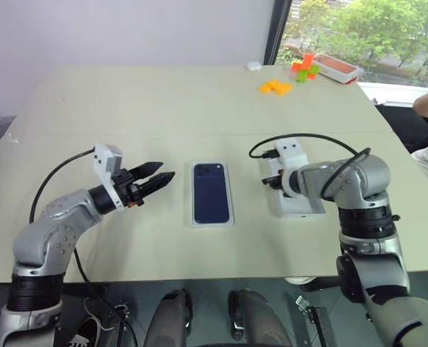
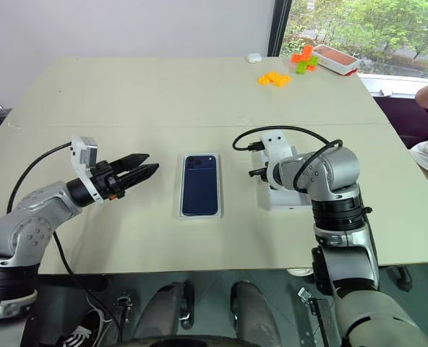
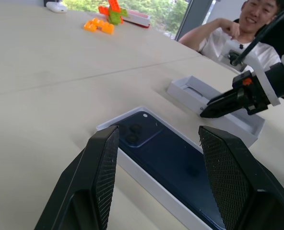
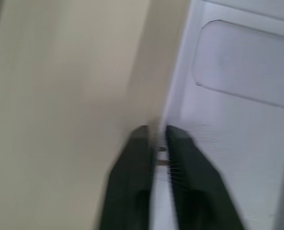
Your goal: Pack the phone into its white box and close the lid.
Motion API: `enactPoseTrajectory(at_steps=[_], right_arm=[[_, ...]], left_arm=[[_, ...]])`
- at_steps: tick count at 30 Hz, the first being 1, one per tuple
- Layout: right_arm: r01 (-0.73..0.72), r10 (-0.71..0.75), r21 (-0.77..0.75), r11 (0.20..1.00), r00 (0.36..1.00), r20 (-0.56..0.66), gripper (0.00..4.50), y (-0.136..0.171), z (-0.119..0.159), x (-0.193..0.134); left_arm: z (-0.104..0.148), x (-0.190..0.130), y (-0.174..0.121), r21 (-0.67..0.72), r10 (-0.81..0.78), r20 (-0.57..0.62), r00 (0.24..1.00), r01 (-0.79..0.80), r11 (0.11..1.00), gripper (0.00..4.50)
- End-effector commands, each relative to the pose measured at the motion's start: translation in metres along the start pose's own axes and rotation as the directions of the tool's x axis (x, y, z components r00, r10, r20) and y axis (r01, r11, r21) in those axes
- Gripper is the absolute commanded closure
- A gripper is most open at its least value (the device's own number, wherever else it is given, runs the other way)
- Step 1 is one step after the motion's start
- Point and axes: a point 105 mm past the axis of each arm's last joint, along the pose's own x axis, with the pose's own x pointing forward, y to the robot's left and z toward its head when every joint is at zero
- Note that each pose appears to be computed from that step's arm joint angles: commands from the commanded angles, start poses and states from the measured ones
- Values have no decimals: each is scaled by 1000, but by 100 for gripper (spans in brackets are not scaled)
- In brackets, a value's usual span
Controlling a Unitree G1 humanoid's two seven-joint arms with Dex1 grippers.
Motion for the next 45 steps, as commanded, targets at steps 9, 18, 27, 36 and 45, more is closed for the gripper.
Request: enactPoseTrajectory(at_steps=[9, 18, 27, 36, 45], right_arm=[[-10, 10, -23, 1000, 1000, 7, 387, 0, 11, -7], [-70, 65, -66, 995, 995, -79, 387, -3, 20, -15], [-75, 67, -43, 996, 983, -168, 387, -3, 4, -7], [-51, 46, -23, 998, 985, -167, 446, -5, 4, -5], [-55, 62, 69, 996, 994, -91, 446, 0, 20, -8]], left_arm=[[9, 1, -4, 28, -5, 27, 1000, 5, 1000, 173], [5, 3, -4, 17, 0, 29, 1000, -1, 1000, 173], [4, 3, -7, 6, 16, 38, 999, -16, 1000, 173], [6, 5, -6, 8, 22, 42, 999, -23, 1000, 173], [5, 7, -5, 8, 22, 38, 999, -23, 1000, 173]])
